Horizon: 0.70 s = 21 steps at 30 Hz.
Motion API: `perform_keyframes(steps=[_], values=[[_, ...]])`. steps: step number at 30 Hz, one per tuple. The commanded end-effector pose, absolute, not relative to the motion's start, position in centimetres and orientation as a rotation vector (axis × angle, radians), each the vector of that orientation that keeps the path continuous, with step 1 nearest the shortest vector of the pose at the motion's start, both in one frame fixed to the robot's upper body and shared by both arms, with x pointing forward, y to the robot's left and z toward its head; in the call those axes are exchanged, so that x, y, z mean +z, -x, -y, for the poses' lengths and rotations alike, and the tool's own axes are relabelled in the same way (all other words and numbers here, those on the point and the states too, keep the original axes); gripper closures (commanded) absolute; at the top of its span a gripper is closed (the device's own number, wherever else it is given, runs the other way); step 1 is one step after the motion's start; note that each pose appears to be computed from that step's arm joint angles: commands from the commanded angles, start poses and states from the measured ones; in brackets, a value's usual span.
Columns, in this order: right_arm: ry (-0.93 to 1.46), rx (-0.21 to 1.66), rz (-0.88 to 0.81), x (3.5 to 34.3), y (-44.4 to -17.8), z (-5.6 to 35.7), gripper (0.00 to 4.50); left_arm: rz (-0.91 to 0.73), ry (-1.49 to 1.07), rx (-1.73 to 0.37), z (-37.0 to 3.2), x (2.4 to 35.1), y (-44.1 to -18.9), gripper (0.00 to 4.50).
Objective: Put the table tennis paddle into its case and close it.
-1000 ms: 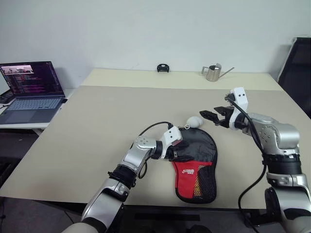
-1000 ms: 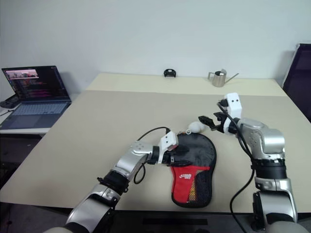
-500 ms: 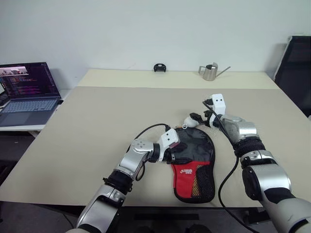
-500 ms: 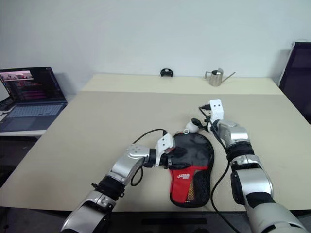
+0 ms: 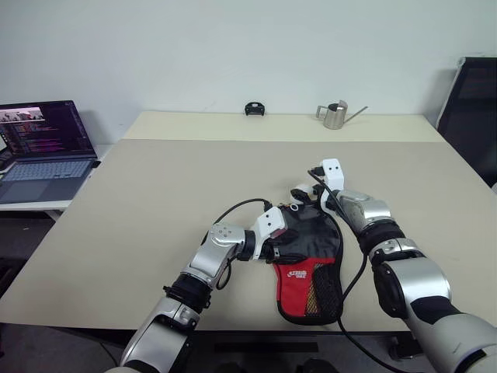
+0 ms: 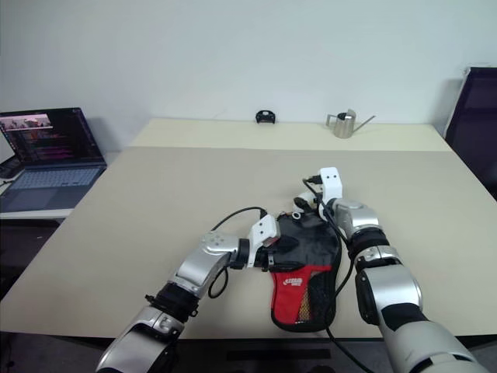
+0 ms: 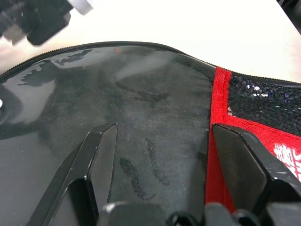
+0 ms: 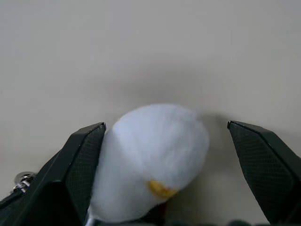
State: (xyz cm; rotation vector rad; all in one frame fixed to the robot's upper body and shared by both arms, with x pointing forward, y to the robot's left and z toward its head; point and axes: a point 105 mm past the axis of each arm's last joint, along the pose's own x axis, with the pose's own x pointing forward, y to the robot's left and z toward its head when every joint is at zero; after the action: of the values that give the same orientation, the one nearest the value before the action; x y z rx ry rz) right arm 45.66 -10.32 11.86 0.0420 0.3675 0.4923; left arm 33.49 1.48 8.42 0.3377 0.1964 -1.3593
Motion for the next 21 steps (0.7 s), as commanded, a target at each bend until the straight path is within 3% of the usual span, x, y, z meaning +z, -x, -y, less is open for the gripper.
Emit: perform_keyframes(steps=[1,5,8,17,21], values=[[-0.030,0.516,-0.346,12.7,-45.8,9.6,0.00,-0.238,-0.342,-1.360,-1.6,7.3,-33.1,1.03],[-0.019,0.523,-0.347,12.6,-45.8,9.4,0.00,-0.240,-0.343,-1.357,-1.7,7.2,-33.1,1.03],[-0.009,0.520,-0.344,12.7,-45.8,9.3,0.55,-0.243,-0.346,-1.354,-1.8,7.1,-33.1,0.96],[0.011,0.513,-0.338,12.5,-45.8,9.1,3.59,-0.266,-0.371,-1.350,-1.8,6.2,-33.4,0.96],[0.020,0.485,-0.309,13.0,-46.1,9.4,4.29,-0.305,-0.382,-1.359,-1.8,5.0,-33.3,0.96]])
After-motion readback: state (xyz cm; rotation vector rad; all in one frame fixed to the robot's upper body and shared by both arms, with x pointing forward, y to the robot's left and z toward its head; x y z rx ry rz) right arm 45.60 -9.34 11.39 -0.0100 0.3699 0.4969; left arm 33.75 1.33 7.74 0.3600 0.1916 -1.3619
